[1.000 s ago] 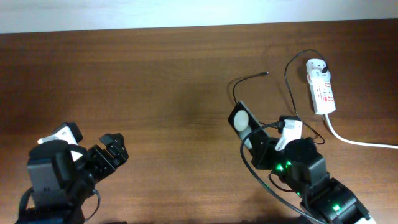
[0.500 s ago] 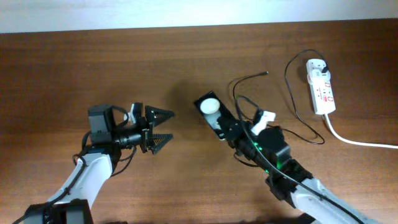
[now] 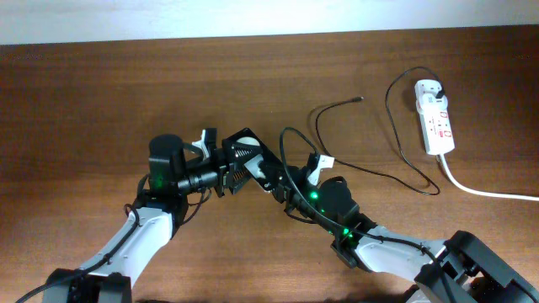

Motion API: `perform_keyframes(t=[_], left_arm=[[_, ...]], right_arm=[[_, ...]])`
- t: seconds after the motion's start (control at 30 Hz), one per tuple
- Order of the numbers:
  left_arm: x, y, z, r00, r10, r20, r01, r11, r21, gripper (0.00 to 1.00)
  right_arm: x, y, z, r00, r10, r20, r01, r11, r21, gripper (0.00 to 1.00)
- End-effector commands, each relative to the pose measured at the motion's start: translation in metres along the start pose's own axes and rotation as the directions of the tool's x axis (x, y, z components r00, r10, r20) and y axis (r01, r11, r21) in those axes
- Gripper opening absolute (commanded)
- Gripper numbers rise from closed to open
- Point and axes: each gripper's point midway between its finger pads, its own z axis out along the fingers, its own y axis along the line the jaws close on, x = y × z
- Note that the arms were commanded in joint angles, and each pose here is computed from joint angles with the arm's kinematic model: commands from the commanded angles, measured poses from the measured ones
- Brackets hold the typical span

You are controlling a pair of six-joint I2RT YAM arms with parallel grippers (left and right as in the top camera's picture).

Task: Plug charger to phone and switch on socket

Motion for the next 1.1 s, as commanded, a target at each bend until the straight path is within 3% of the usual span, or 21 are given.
perform_keyframes(t=[0.0,0.13,0.33,0.5,0.6,0.7,0.8,0.83,0.93,1.0,1.07], left_arm=[[-0.009,0.000,0.000,0.998,0.007,0.054,-0.006,1.000,-0.006,0.50],[-0.016,0.001,0.000,0.996,0.007,0.093,-0.006,1.000,-0.013,0.23],[-0.018,0.002,-0.001,0.994,0.007,0.108,-0.005,1.000,-0.016,0.00],[-0.019,0.002,-0.001,0.994,0.008,0.109,-0.006,1.000,-0.016,0.00],[-0.027,0.004,-0.002,0.987,0.014,0.160,-0.009,1.000,-0.028,0.00],[-0.039,0.006,-0.006,0.969,0.127,0.213,-0.116,0.991,-0.061,0.00],[-0.071,0.007,-0.033,0.921,0.221,0.322,-0.199,0.975,-0.099,0.00],[-0.080,0.008,-0.042,0.911,0.218,0.350,-0.195,0.976,-0.101,0.00],[-0.088,0.039,-0.062,0.918,0.143,0.370,-0.084,0.982,-0.172,0.00],[-0.071,0.048,-0.059,0.950,0.144,0.278,-0.096,0.979,-0.179,0.00],[-0.046,0.040,-0.052,0.956,0.262,0.128,-0.247,0.961,-0.125,0.00]], right_arm=[[0.003,0.014,0.003,1.000,-0.001,-0.005,0.001,0.999,-0.040,0.04],[0.008,0.013,0.003,1.000,-0.002,-0.031,0.001,0.999,-0.036,0.04],[0.012,0.012,0.003,0.998,-0.002,-0.057,0.001,1.000,-0.031,0.04],[0.017,0.010,0.003,0.996,-0.003,-0.085,0.001,1.000,-0.023,0.08],[0.021,0.009,0.002,0.994,-0.004,-0.114,0.002,1.000,-0.018,0.25],[0.022,0.009,0.002,0.993,-0.006,-0.115,0.004,1.000,-0.017,0.38],[0.020,0.004,0.002,0.975,-0.191,-0.109,0.191,0.982,-0.017,0.53],[0.018,-0.004,0.002,0.951,-0.290,-0.110,0.292,0.956,0.007,0.59],[0.012,-0.043,-0.002,0.761,-0.622,-0.186,0.644,0.758,0.100,0.68],[0.002,-0.054,-0.007,0.711,-0.662,-0.236,0.697,0.708,0.114,0.69],[-0.025,-0.056,-0.016,0.693,-0.674,-0.256,0.715,0.687,0.128,0.68]])
